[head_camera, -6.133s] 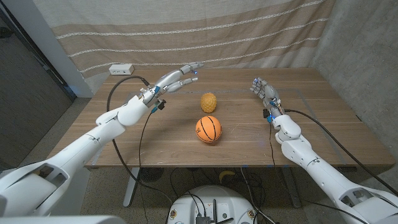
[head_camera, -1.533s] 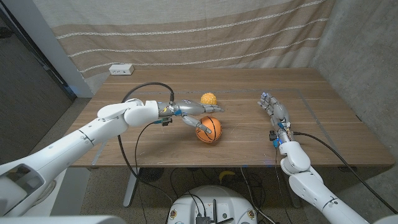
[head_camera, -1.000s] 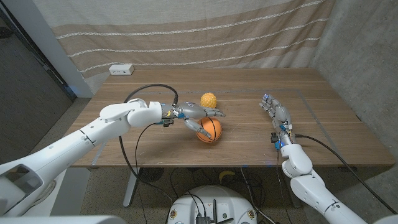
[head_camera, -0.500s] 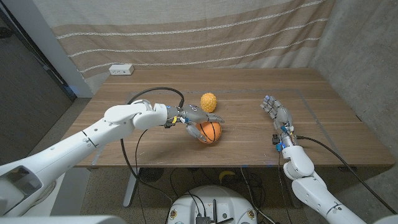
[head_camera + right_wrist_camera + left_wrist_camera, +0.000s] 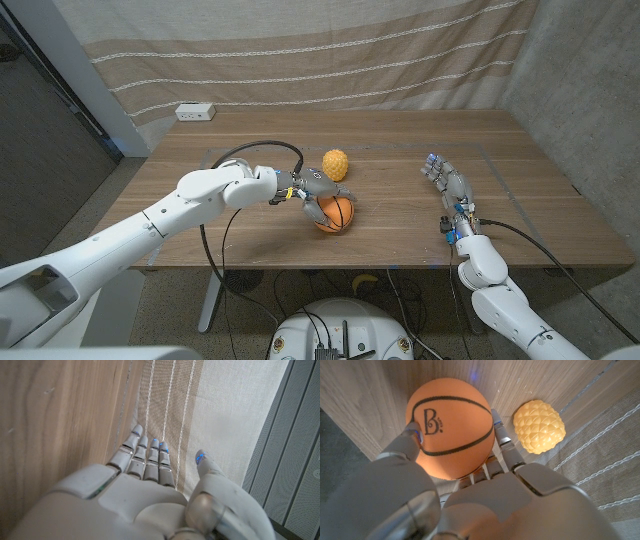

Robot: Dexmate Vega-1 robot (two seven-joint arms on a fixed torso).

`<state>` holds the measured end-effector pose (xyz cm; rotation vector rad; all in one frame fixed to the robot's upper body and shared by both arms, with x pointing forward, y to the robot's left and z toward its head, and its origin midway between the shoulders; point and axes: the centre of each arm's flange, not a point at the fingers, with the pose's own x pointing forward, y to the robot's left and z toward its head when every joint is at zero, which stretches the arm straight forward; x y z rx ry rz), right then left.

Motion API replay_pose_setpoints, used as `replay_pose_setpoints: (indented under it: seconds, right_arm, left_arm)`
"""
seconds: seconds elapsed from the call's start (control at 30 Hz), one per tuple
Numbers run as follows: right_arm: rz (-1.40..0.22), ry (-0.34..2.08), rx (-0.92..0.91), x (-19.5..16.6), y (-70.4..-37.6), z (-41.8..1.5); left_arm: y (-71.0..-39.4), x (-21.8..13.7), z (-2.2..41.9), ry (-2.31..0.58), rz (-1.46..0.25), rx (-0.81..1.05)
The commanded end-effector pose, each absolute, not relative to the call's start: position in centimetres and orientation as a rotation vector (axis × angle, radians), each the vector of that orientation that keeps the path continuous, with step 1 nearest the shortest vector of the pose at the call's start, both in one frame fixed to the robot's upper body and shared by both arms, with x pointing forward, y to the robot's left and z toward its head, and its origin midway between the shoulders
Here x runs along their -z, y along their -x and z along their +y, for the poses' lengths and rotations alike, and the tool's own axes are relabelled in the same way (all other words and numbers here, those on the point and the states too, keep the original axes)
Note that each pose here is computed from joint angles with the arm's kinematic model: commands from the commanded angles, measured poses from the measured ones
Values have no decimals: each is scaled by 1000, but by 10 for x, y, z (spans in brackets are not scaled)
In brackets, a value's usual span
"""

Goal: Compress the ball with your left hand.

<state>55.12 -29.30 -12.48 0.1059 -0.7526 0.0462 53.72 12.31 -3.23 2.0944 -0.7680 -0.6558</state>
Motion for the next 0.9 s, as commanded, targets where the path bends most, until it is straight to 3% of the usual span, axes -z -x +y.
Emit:
replay_pose_setpoints:
  seconds: [0.03,0.9]
  right_arm:
    - [-751,-104,-44,125,-552,-295]
    - [-744,-76,-35,117,-557,-289]
  left_arm:
    - [-552,49,125,-2134,-660,676]
    - [-561,41,136,-1965,-839,638]
